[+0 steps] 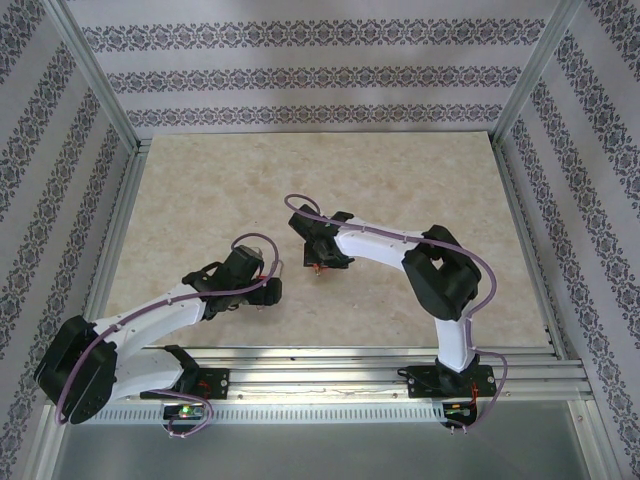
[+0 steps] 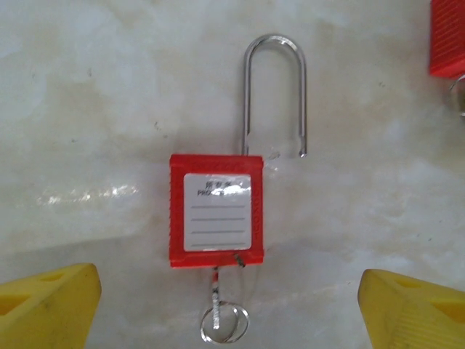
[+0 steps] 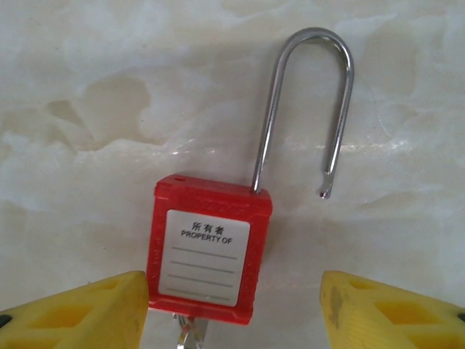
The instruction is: Unlock with the key
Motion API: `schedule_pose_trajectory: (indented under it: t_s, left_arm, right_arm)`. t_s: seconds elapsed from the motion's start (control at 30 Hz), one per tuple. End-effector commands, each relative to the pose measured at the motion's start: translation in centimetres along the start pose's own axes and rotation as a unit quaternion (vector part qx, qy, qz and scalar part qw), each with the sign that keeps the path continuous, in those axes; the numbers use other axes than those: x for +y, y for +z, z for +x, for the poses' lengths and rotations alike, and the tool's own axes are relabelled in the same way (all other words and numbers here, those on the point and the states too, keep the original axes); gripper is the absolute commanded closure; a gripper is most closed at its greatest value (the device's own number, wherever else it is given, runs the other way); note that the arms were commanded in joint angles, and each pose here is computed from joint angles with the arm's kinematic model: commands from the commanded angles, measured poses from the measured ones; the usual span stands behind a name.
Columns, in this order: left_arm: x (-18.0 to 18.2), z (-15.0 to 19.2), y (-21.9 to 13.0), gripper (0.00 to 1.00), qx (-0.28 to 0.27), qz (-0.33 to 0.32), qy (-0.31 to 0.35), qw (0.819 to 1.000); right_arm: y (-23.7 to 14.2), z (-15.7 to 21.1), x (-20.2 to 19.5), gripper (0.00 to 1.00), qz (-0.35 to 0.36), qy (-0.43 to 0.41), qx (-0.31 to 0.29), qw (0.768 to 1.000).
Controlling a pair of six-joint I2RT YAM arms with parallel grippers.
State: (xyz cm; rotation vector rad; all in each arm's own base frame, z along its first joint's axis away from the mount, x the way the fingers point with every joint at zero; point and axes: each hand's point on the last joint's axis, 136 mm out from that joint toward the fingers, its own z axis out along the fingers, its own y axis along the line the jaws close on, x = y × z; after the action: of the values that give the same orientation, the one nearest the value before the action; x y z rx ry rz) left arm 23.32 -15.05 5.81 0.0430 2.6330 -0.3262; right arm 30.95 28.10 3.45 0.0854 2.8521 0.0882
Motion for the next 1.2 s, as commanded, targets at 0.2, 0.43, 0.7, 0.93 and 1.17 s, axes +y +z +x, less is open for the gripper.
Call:
schedule_pose_trajectory:
  t_s: [0.2, 0.43, 0.7, 0.93, 1.17]
  left_arm:
    - [-1.1, -0.1, 0.5, 0.09, -0.014, 0.05, -0.048, 0.997]
    - [-1.9, 0.1, 0.0, 0.1, -0.018, 0.081, -0.064, 0.994]
    - [-1.5, -0.5, -1.3, 0.09, -0.037, 0.076, -0.063, 0.994]
    - [-1.0, -0.6, -1.8, 0.07, -0.045, 0.066, -0.061, 0.995]
    - [-0.9, -1.4, -3.3, 0.01, -0.064, 0.066, -0.075, 0.993]
  right_arm:
    - [1.9, -1.2, 0.1, 0.43, 0.01, -0.002, -0.002, 1.0]
    - [2.9, -0.7, 0.0, 0.48, 0.005, -0.002, 0.005, 1.0]
    - [3.1, 0.6, -1.0, 0.52, -0.001, 0.008, 0.012, 1.0]
    - [3.0, 1.4, -1.3, 0.68, -0.007, 0.005, 0.018, 1.0]
    - [1.4, 5.4, -0.6, 0.69, -0.007, -0.004, 0.03, 1.0]
